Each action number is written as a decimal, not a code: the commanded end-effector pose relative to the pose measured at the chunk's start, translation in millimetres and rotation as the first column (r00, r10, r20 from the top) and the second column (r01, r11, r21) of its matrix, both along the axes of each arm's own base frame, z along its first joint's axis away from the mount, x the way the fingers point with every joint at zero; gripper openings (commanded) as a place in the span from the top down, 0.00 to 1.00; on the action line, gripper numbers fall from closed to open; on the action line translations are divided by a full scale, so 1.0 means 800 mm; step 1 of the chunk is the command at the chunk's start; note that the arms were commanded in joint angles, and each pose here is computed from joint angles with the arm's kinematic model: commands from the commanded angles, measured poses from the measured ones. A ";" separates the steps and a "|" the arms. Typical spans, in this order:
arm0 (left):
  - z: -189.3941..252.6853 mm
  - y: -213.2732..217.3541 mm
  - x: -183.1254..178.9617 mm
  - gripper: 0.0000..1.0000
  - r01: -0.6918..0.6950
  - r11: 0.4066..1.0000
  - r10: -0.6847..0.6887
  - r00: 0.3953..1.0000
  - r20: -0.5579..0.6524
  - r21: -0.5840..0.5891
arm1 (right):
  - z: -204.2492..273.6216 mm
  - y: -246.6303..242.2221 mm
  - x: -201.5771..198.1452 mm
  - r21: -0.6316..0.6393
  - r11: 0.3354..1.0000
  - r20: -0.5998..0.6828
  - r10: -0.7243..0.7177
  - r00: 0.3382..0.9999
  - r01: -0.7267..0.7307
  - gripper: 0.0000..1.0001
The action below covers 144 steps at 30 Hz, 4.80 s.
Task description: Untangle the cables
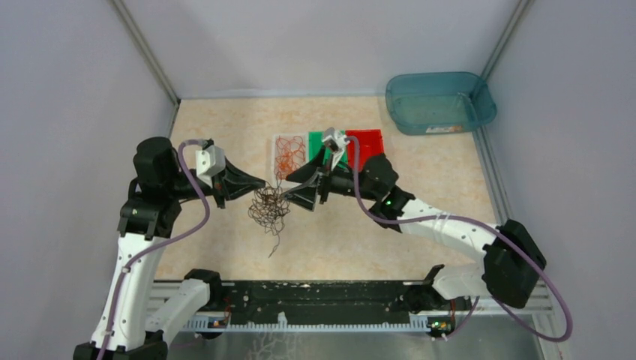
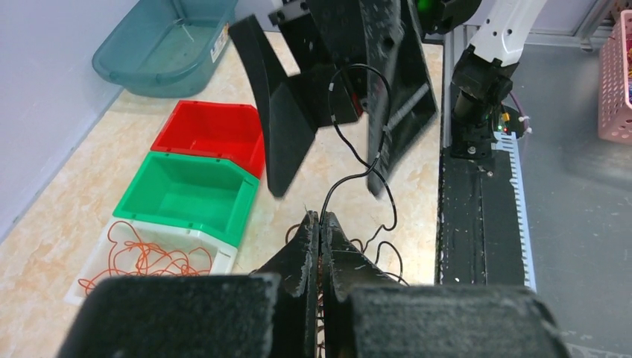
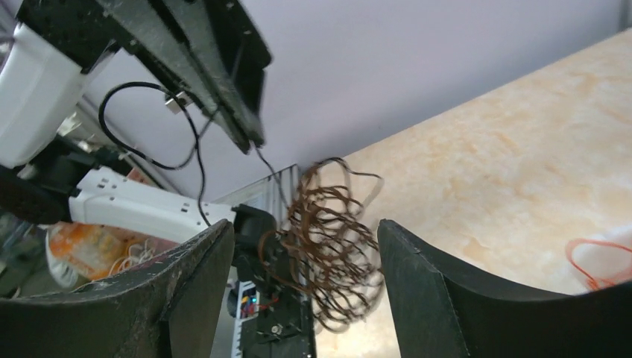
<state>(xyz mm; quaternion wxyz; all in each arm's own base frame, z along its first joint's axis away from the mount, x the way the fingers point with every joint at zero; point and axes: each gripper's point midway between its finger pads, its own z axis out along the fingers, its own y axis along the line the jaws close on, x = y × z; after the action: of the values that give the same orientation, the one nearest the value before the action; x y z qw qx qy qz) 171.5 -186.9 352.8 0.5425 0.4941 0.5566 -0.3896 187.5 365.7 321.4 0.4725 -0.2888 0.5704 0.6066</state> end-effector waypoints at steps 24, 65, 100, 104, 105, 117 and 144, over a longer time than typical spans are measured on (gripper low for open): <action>0.046 -0.009 -0.030 1.00 0.104 0.992 -0.108 0.992 -0.058 -0.069 | 0.010 0.111 -0.027 0.006 0.996 0.220 0.086 0.972 -0.089 0.50; 0.354 0.086 0.001 1.00 -0.302 0.747 0.634 0.591 0.499 -0.591 | -0.248 -0.007 -0.015 -0.174 0.954 -0.108 -0.264 0.959 0.243 0.58; 0.129 -0.010 -0.014 1.00 0.004 0.979 -0.006 1.000 -0.011 -0.204 | 0.001 -0.027 -0.014 -0.012 0.966 0.247 -0.248 0.937 0.259 0.01; 0.118 -0.012 -0.026 1.00 0.054 0.981 -0.063 0.997 -0.040 -0.186 | 0.021 -0.019 -0.016 0.025 0.978 0.272 -0.207 0.940 0.209 0.05; 0.116 -0.013 -0.029 1.00 0.069 0.981 -0.080 0.995 -0.054 -0.182 | 0.026 -0.018 -0.016 0.030 0.980 0.278 -0.198 0.940 0.198 0.06; 0.070 0.013 0.033 1.00 -0.279 0.941 0.267 0.960 -0.088 -0.190 | 0.085 -0.057 -0.029 0.139 0.967 0.282 -0.244 0.928 0.212 0.13; 0.052 0.022 0.039 1.00 -0.404 0.896 0.346 0.895 -0.282 -0.182 | 0.073 0.099 0.023 0.128 0.967 0.320 -0.251 0.913 0.221 0.28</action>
<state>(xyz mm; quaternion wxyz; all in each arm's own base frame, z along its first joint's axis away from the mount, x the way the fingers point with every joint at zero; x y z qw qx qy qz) 214.5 -167.7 378.0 0.5890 0.2577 0.6637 -0.3823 196.4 436.7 340.3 0.5985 -0.3143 0.5276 0.5145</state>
